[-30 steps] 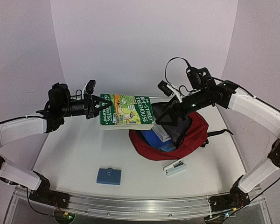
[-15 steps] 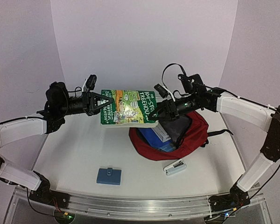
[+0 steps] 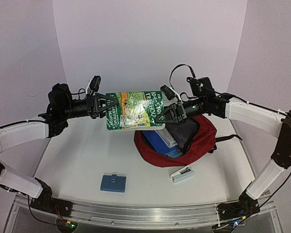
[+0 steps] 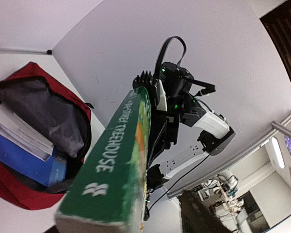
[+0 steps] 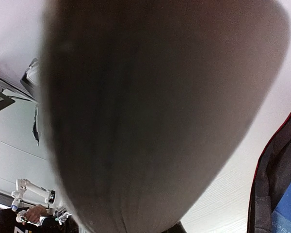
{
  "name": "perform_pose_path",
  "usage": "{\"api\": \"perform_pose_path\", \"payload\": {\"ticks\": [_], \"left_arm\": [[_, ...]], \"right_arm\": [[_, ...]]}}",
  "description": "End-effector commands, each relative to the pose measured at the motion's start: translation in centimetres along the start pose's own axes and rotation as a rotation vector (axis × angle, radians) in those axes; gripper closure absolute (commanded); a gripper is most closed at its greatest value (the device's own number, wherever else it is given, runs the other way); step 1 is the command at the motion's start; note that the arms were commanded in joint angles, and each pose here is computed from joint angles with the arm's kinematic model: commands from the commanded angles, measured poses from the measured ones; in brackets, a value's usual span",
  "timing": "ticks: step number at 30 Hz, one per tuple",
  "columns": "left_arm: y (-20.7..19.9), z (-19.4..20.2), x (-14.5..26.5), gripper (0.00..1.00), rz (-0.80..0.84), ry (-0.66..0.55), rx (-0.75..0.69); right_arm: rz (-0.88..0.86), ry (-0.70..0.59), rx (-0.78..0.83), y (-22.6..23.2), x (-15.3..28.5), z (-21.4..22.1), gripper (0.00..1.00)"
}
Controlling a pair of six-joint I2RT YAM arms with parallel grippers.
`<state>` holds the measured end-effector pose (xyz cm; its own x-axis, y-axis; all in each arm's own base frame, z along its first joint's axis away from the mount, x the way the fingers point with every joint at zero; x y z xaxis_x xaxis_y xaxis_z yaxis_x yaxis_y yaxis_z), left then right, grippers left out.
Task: Pack the student bag
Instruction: Pick up the book from the center of the board.
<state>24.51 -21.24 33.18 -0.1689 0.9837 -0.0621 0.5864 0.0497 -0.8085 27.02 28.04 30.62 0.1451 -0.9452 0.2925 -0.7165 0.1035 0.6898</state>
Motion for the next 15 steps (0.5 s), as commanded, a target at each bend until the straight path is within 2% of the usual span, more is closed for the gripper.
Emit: {"api": "perform_pose_path", "payload": {"ticks": [1,5,7,10,15], "left_arm": [[-2.5,-0.9,0.1,0.28,-0.065,0.032,-0.104],[-2.0,-0.3,0.8,0.06,-0.237,0.118,-0.146],[-1.6,-0.1,0.8,0.01,-0.296,0.191,-0.147],[-1.2,0.4,0.7,0.00,-0.328,0.279,-0.157],[-2.0,1.7,-1.5,0.00,-0.258,0.417,-0.232]], "right_arm": [[0.020,-0.037,0.141,2.5,2.0,0.4,1.00],[0.105,0.085,0.215,2.3,2.6,3.0,1.00],[0.132,0.152,0.242,2.2,2.9,4.3,1.00],[0.147,0.254,0.284,2.5,3.1,6.1,1.00],[0.137,0.385,0.340,3.7,3.2,7.7,1.00]]}}
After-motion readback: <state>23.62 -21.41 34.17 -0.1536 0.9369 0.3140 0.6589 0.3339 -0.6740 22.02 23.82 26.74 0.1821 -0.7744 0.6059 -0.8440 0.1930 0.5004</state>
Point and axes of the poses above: each gripper's point midway between its finger pads, its own x axis back along the fingers, its own y axis along the line the jaws close on, z = x × y, the point moved 9 cm from there along x, back along the fingers, and after that the axes turned 4 degrees about x, right-handed, at the moved point
